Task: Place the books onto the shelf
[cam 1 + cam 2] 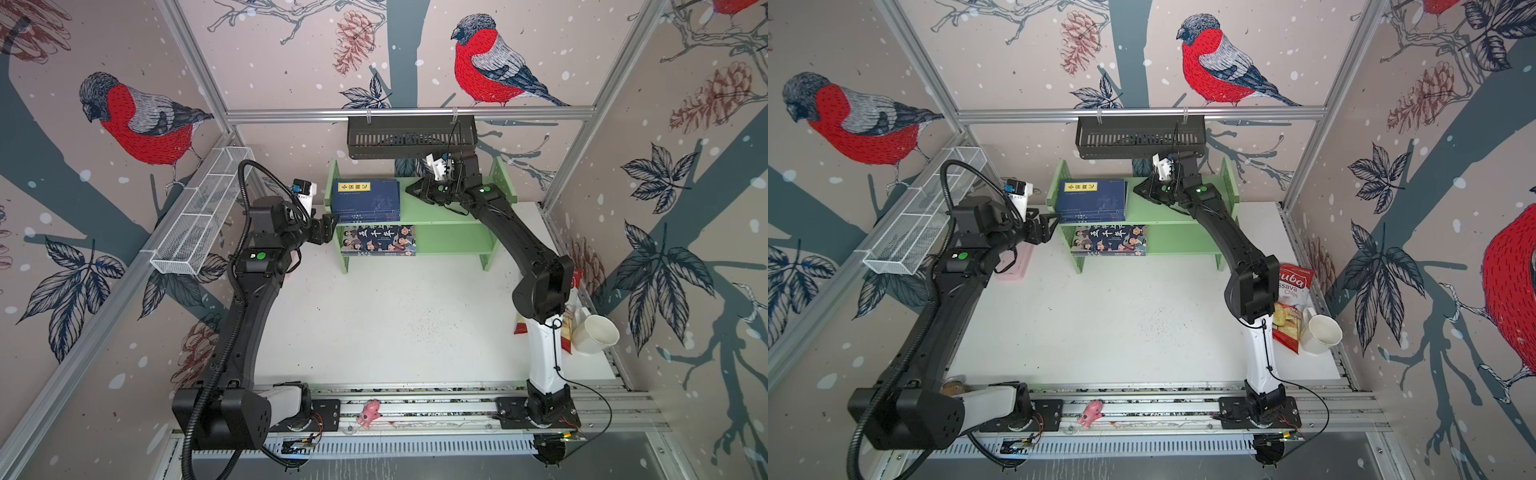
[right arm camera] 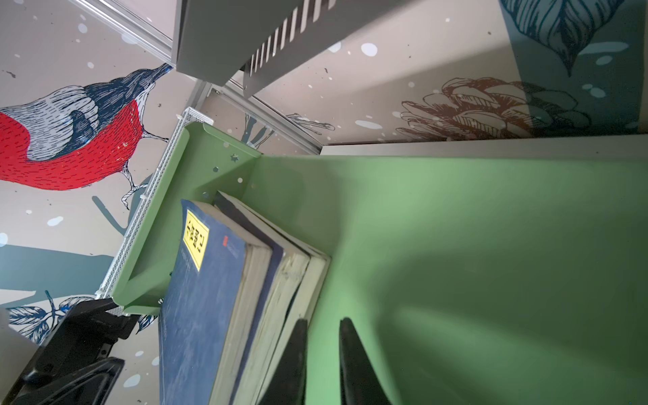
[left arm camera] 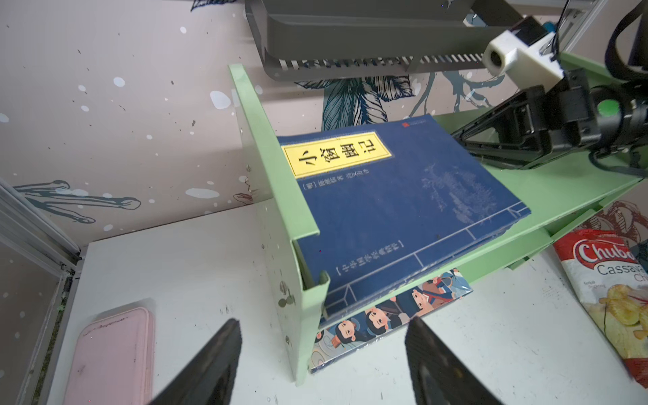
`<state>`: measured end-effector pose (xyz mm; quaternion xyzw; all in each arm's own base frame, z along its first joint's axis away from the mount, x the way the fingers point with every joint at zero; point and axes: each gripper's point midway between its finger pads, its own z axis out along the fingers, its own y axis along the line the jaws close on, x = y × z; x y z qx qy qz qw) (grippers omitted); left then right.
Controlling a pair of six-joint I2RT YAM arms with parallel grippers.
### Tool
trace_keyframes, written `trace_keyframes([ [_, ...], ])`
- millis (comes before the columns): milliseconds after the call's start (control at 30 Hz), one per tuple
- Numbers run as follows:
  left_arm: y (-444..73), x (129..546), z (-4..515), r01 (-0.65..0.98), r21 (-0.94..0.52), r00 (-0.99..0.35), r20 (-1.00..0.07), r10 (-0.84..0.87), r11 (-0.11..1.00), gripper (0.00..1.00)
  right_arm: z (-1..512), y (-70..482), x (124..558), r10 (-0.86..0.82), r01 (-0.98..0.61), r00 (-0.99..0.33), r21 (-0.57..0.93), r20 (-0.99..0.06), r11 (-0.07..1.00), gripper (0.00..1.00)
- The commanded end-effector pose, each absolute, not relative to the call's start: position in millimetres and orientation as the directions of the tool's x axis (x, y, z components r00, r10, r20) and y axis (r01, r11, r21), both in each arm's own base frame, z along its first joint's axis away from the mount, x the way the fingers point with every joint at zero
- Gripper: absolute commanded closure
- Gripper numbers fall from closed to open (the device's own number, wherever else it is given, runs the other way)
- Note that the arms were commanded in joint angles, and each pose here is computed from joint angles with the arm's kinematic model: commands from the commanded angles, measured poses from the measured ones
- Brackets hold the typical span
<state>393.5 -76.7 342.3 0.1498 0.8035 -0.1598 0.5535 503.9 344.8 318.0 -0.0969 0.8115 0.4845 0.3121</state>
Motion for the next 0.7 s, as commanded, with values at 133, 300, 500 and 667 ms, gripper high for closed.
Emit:
trace_keyframes([
  [133,-82,400,336,0.436,0.003,-0.286,-0.948,0.142,0.900,0.26,318,352,497,0.112,-0.491,-0.783,0.718,-0.612,0.492,0.80],
  [300,-80,409,339,0.407,-0.001,-0.279,-0.952,0.123,0.914,0.26,318,353,497,0.113,-0.493,-0.783,0.721,-0.612,0.486,0.80],
  [500,-81,418,342,0.391,0.000,-0.274,-0.955,0.117,0.920,0.26,326,350,493,0.119,-0.501,-0.772,0.712,-0.625,0.492,0.80],
  [667,-75,421,340,0.361,0.020,-0.269,-0.955,0.124,0.932,0.27,342,341,486,0.139,-0.513,-0.746,0.696,-0.651,0.502,0.79],
])
